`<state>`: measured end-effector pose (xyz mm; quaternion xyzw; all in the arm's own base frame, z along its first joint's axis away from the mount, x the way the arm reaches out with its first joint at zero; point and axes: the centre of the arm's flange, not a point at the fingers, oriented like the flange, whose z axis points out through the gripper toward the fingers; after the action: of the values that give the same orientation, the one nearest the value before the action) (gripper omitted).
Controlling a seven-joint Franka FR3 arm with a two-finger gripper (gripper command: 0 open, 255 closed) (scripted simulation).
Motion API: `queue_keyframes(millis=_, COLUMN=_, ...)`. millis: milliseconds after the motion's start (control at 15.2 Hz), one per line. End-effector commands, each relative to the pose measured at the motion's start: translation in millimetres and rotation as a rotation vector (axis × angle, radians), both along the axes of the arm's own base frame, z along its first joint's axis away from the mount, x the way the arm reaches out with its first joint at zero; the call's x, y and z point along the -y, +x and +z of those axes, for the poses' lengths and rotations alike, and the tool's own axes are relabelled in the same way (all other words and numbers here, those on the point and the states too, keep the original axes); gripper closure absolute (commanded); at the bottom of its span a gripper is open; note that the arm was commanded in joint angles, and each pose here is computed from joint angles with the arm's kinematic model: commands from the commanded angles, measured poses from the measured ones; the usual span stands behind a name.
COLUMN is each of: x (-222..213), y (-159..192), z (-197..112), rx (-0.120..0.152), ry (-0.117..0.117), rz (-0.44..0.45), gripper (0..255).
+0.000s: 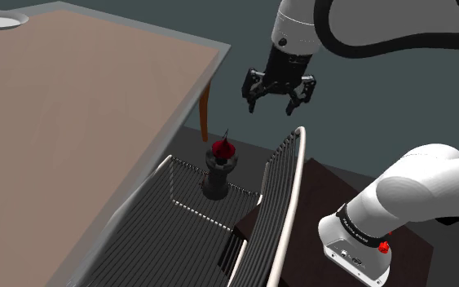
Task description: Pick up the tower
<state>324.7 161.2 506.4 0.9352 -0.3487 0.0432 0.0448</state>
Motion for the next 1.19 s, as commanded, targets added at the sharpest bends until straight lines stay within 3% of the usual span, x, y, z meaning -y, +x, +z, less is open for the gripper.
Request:
queue_keyframes(millis=0, x=-18.5, y=12.9, z=-16.8, rx=0.007, ry=0.01, rz=-0.098, gripper=0)
queue_keyframes(millis=462, x=-70.6, y=67.3, z=-68.7, rx=0.029, ry=0.037, rz=-0.414, gripper=0)
queue_keyframes(millis=1122, x=-70.6, y=67.2, z=-108.7, rx=0.029, ry=0.037, rz=-0.414, gripper=0)
